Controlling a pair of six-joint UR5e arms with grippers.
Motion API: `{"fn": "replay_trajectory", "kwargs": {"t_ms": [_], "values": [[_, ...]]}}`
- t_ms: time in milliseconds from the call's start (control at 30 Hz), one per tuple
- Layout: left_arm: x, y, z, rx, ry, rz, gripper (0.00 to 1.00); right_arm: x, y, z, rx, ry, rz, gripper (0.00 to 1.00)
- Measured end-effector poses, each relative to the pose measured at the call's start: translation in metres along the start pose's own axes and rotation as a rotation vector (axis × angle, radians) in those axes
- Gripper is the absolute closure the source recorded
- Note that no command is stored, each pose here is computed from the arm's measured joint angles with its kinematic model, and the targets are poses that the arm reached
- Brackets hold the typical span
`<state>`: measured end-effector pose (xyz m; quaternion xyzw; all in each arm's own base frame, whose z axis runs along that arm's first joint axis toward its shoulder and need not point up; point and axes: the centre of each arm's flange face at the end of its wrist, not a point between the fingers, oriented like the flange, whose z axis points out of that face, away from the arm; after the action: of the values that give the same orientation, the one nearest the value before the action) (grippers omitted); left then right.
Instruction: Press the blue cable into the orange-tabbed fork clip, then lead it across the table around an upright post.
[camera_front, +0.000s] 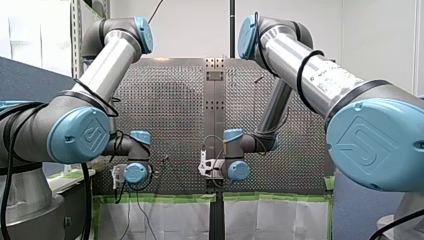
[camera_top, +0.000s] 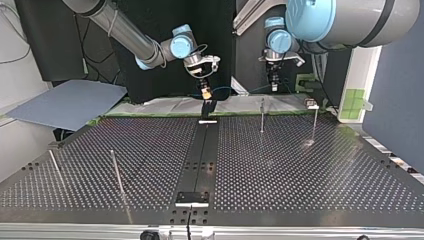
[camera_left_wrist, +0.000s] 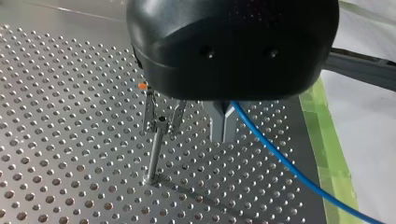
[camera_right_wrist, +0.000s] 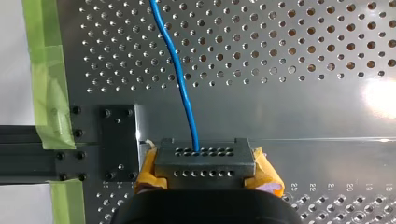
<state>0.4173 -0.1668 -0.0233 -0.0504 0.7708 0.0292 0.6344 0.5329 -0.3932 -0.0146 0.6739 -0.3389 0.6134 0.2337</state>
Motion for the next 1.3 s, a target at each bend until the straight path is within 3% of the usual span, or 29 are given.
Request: {"fn": "replay_trajectory", "kwargs": {"t_ms": [333, 733, 1300], "values": [[-0.013, -0.004, 0.027, -0.004, -0.015, -0.027, 1.0, 0.002, 0.003, 0.003, 0.001, 0.002, -0.004, 1.0], [-0.022, -0.006, 0.045, 0.0, -0.029, -0.046, 1.0, 0.005, 0.005, 0.006, 0.003, 0.008, -0.005, 1.0], [-0.028, 0.007, 0.068, -0.002, -0.036, -0.081, 1.0, 0.006, 0.01, 0.009, -0.009, -0.021, -0.031, 1.0]]}}
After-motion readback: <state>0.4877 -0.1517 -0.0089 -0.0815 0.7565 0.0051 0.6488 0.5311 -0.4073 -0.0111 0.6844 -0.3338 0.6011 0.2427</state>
